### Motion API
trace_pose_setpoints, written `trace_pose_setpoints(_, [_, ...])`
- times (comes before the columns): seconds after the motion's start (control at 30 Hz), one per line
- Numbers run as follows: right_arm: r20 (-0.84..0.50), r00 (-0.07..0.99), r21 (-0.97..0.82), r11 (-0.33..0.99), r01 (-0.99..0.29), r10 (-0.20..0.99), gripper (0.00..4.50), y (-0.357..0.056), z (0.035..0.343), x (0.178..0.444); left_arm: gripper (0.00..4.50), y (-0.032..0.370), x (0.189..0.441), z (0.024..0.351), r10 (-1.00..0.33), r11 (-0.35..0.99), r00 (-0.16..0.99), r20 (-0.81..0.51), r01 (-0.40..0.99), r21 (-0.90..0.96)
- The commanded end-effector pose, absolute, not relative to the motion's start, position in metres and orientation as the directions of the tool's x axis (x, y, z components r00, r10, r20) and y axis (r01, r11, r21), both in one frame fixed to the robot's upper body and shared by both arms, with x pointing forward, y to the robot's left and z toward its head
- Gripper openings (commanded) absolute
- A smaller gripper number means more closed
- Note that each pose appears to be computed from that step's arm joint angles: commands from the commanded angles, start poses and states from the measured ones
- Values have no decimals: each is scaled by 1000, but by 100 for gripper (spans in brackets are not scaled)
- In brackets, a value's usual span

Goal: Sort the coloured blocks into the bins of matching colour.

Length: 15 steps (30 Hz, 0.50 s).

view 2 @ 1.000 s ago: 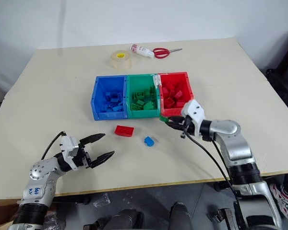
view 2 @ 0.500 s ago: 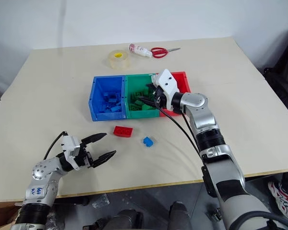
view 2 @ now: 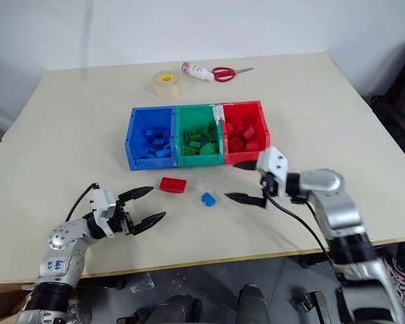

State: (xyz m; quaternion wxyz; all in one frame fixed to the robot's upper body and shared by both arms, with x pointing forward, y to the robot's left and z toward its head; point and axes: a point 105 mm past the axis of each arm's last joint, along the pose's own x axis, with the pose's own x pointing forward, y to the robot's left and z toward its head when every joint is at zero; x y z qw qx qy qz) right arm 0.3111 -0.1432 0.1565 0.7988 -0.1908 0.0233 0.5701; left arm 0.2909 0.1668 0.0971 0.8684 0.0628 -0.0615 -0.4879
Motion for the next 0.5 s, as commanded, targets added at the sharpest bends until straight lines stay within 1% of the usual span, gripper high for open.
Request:
trace_pose_setpoints(0.03, [-274, 382, -292, 302, -907, 883, 447, -170, 165, 292, 450, 169, 293, 101, -864, 502, 502, 50, 845, 185])
trace_pose_setpoints(0.13, [-333, 432, -272, 353, -895, 838, 447, -197, 158, 279, 450, 169, 295, 101, -869, 493, 493, 47, 850, 186])
trace_pose_setpoints(0.2, [-355, 446, -267, 368, -891, 822, 447, -204, 156, 273, 450, 169, 295, 100, -872, 487, 487, 43, 854, 185])
trace_pose_setpoints(0.3, [-349, 452, -265, 376, -888, 821, 447, -201, 156, 273, 450, 169, 296, 100, -875, 482, 483, 43, 857, 183])
trace_pose_setpoints(0.5, [-312, 444, -258, 375, -890, 840, 447, -182, 154, 281, 450, 160, 296, 103, -886, 458, 462, 38, 863, 212])
